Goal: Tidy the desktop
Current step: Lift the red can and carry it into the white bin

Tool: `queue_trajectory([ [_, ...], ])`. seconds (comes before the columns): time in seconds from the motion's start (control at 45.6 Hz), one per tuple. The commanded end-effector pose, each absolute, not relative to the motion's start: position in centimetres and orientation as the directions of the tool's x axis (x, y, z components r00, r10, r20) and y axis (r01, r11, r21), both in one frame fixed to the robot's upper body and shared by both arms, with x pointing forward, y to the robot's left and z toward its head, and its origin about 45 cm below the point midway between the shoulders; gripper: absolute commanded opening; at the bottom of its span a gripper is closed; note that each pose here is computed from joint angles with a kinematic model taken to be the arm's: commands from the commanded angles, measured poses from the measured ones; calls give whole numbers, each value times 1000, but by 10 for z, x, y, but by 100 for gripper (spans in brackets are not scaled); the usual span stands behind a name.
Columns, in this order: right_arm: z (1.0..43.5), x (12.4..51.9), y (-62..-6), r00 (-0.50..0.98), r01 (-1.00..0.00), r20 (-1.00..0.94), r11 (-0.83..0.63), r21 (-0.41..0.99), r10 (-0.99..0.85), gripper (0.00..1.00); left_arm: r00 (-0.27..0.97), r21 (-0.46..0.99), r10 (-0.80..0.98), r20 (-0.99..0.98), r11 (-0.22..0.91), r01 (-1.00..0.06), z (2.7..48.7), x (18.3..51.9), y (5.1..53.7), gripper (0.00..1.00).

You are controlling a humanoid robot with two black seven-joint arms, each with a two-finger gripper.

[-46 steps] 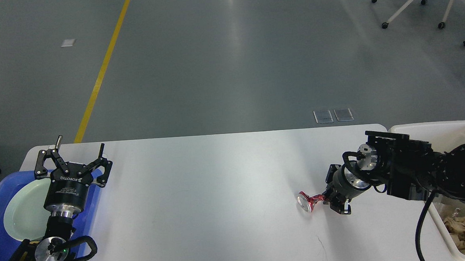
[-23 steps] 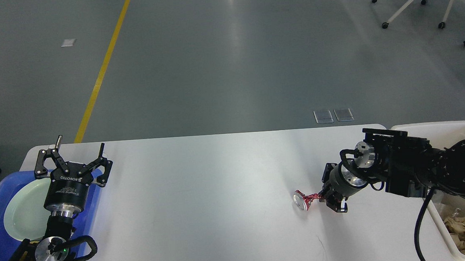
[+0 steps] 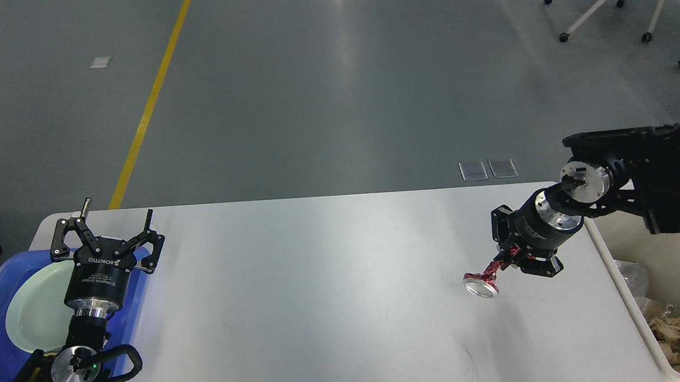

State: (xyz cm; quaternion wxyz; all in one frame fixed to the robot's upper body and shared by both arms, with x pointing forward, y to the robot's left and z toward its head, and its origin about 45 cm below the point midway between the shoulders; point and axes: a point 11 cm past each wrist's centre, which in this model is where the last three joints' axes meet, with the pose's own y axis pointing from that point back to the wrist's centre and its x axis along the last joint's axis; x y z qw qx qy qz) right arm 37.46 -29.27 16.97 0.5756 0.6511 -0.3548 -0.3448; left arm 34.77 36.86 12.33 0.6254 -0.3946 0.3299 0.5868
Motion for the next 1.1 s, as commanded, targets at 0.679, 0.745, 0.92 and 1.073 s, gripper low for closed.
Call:
queue_trajectory([
  [0.679,346,311,-232,994,-99,100,26,995,-39,0,93,-107,473,-876,-1,-994,123,348,369,96],
  [0.745,346,312,-232,994,-101,102,24,995,-41,0,92,-105,474,-876,-1,-994,123,348,369,96],
  [0.92,345,316,-237,989,-130,132,32,991,-59,0,92,-105,473,-876,-2,-994,123,348,369,96],
  [1.073,333,320,-256,984,-133,140,68,989,-106,0,94,-106,474,-876,0,-994,123,348,369,96],
])
